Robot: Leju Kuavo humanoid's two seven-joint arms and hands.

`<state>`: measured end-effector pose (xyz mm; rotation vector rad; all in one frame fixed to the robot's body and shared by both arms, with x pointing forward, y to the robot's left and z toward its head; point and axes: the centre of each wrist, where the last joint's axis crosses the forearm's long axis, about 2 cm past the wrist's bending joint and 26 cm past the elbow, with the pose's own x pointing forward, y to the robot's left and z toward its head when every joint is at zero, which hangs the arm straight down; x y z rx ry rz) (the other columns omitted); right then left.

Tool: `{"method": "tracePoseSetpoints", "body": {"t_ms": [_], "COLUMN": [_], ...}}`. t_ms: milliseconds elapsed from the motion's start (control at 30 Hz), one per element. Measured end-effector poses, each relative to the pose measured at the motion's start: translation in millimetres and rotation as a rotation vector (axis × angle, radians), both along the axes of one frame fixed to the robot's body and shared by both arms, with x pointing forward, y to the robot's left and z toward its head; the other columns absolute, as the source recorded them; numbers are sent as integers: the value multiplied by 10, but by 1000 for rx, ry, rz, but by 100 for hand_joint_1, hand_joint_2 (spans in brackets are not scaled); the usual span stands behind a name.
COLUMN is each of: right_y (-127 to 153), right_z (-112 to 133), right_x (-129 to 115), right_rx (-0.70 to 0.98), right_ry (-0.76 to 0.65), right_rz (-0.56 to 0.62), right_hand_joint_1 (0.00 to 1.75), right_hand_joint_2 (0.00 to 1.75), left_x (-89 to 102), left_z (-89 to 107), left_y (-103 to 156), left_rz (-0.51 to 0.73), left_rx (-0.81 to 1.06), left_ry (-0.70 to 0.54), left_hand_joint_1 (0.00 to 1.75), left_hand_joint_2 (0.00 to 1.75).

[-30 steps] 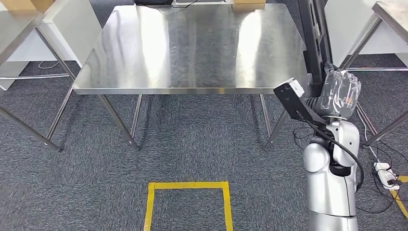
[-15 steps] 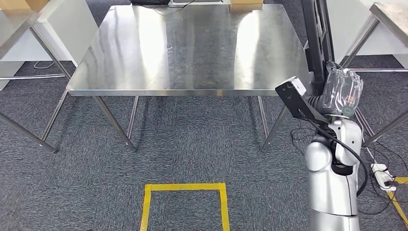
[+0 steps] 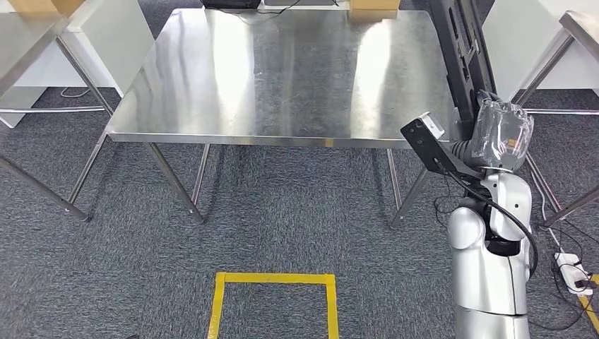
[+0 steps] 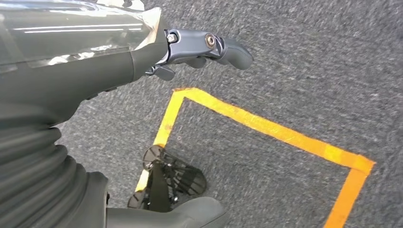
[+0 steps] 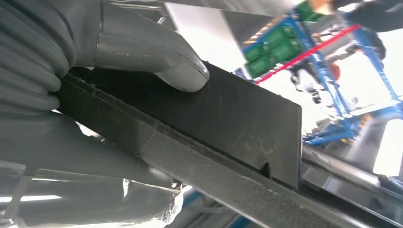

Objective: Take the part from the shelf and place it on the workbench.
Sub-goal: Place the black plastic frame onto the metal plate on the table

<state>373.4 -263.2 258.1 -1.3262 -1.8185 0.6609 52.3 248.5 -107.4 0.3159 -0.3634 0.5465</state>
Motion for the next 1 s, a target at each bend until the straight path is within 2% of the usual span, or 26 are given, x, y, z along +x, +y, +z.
{"method": "tracePoseSetpoints", "body": {"t_ms": [167,400,533,833,1000], "right_y": [-26,-140,-162,-198,-106], "right_z": [45,-76,-73,-179,-96], "right_x": [191,557,689,755,828], "right_rx": [-84,-237,-255,-281,-294], "right_ry": [80,243,285,343,347], "right_rz": [-83,-223,-237,-246,-246], "right_hand_joint_1": [175,175,175,175,175], "right_hand_joint_2": [175,175,175,175,175], "left_x": [8,11,17,17,21], "left_z": [0,-3,-3,-3,-1], "left_y": [2,38,50,50,44], "left_rz": [-14,-28,-29,-24,-13], "left_rx": [-7,-11,-10,-11,-7], "left_ry": [-2,-1,-1,3,9], "left_hand_joint_1": [0,0,0,0,0], "left_hand_joint_2": [175,175,175,175,175]}}
